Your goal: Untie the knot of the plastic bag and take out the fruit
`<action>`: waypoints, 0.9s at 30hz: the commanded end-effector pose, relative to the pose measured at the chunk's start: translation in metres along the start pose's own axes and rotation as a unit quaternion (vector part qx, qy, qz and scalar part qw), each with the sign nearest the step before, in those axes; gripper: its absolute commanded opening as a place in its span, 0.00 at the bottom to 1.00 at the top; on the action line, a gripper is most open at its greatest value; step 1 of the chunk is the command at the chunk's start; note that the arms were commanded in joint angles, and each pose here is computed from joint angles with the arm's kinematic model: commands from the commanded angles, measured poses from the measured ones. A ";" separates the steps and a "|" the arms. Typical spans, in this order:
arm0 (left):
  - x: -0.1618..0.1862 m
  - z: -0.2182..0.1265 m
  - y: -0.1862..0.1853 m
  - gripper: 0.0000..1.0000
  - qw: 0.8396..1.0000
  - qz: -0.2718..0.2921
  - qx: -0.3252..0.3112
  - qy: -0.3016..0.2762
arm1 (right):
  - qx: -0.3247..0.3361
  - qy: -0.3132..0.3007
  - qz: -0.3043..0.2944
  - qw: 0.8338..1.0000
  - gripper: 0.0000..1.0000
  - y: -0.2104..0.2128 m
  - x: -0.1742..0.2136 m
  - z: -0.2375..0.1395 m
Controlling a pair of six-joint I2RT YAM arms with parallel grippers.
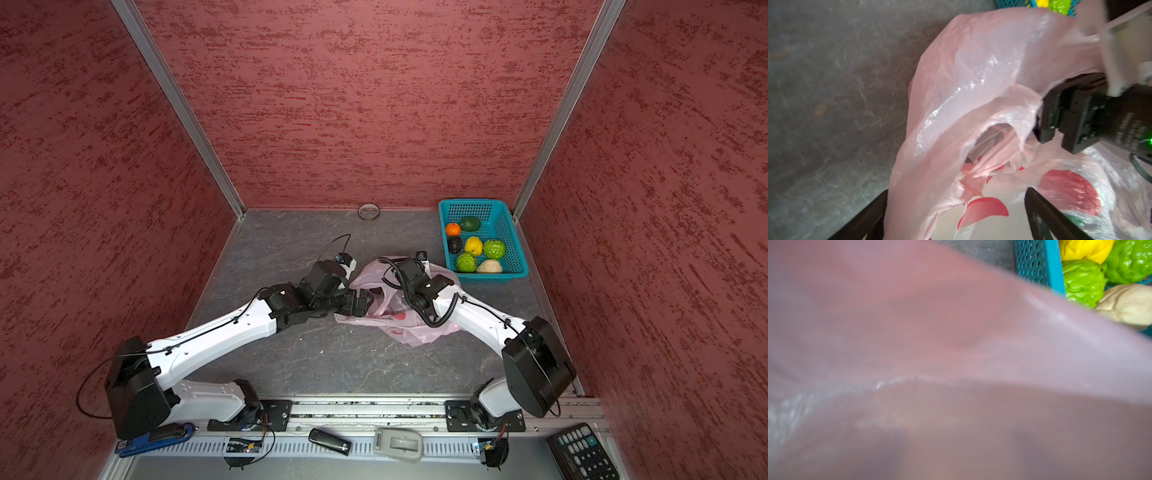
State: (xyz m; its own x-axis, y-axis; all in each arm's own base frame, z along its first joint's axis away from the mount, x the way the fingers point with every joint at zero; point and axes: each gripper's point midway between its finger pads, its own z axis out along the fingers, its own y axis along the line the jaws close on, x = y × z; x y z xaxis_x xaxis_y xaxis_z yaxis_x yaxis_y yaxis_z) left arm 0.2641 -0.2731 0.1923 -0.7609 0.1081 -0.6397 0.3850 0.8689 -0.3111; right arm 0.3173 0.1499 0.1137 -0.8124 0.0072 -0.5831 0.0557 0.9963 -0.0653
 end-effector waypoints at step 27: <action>-0.073 0.125 0.013 0.12 0.988 0.149 -0.035 0.022 | -0.041 -0.003 0.052 0.998 0.83 0.004 0.014 -0.002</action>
State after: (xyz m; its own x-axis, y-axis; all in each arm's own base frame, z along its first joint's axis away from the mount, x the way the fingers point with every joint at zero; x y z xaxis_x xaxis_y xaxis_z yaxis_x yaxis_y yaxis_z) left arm 0.3711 -0.3392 0.1419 -0.5783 0.4987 -0.6456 0.6348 0.7722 0.0279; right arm 0.3027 0.1507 0.1042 -0.8106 0.0682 -0.5817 0.0680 0.9974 0.0222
